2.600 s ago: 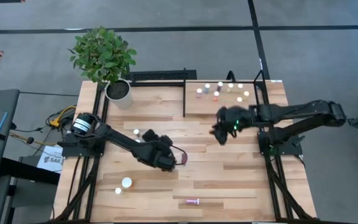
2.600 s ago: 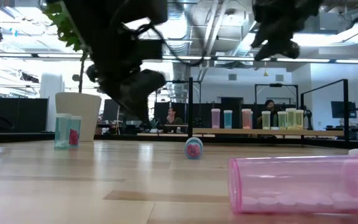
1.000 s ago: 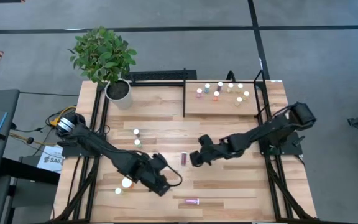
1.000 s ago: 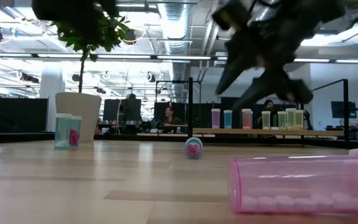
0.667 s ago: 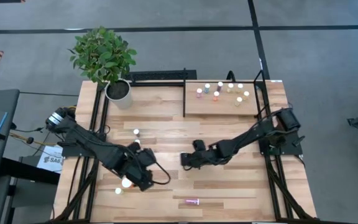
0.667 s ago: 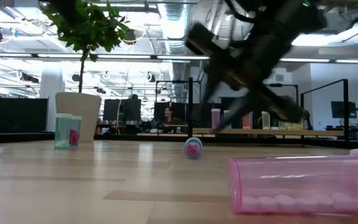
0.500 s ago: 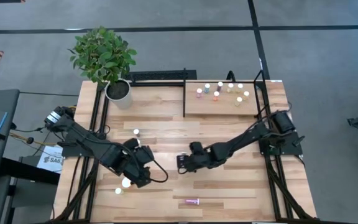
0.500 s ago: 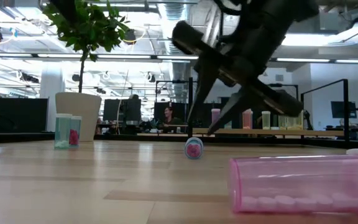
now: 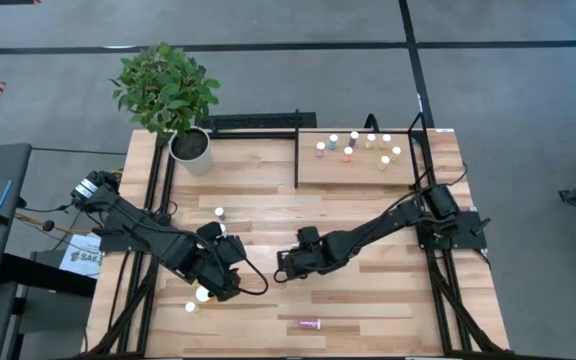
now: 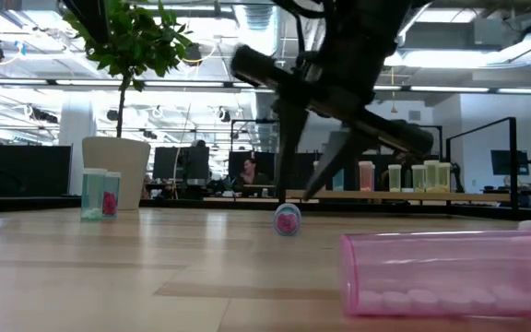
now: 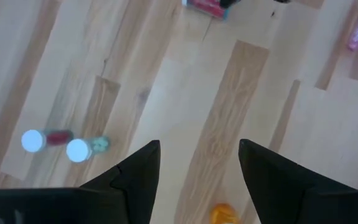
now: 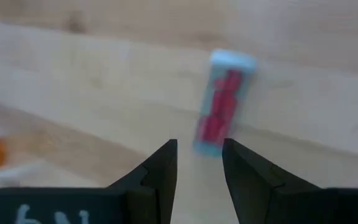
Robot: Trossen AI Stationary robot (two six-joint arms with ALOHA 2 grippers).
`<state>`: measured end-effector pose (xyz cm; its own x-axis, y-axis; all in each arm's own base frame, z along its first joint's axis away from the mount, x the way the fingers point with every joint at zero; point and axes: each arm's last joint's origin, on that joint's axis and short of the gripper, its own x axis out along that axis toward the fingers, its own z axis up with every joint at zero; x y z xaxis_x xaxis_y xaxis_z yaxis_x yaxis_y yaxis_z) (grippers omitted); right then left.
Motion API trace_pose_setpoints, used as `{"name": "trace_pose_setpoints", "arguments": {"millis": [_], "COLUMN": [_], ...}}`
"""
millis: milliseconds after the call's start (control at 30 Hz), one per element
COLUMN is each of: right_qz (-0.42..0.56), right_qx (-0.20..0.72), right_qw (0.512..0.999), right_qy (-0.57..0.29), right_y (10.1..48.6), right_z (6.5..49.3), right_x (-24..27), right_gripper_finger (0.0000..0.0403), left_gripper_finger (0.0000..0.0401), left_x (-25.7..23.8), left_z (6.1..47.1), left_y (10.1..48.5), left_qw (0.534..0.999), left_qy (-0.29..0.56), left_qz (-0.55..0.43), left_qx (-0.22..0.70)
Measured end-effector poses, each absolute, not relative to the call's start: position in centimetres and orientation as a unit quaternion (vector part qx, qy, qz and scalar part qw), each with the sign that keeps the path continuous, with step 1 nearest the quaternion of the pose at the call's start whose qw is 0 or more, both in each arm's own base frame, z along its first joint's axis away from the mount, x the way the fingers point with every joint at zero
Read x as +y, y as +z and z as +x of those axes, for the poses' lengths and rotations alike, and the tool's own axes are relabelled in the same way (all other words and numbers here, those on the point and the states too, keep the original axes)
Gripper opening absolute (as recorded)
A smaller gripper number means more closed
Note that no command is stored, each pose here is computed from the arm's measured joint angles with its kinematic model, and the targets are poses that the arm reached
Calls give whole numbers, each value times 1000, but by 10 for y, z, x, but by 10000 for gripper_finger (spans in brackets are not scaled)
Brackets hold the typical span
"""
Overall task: Pick and place medicine bottles onto shelf by color
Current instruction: Put the blue pill bottle on the shelf
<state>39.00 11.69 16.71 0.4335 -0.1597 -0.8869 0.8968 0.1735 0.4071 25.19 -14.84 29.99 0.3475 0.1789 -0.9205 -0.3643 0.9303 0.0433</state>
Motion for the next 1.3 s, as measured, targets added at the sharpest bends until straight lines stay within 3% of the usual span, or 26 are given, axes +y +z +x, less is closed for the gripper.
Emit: {"name": "trace_pose_setpoints", "arguments": {"millis": [1300], "right_qz": [494], "right_qx": [333], "right_qw": [690], "right_qy": [-411], "right_y": [167], "right_z": [389], "right_x": [115], "right_gripper_finger": [178], "left_gripper_finger": [206], "left_x": [-149], "left_z": [252], "left_y": [300], "left_qw": [813], "left_qy": [158], "left_qz": [-86], "left_qx": [554]}}
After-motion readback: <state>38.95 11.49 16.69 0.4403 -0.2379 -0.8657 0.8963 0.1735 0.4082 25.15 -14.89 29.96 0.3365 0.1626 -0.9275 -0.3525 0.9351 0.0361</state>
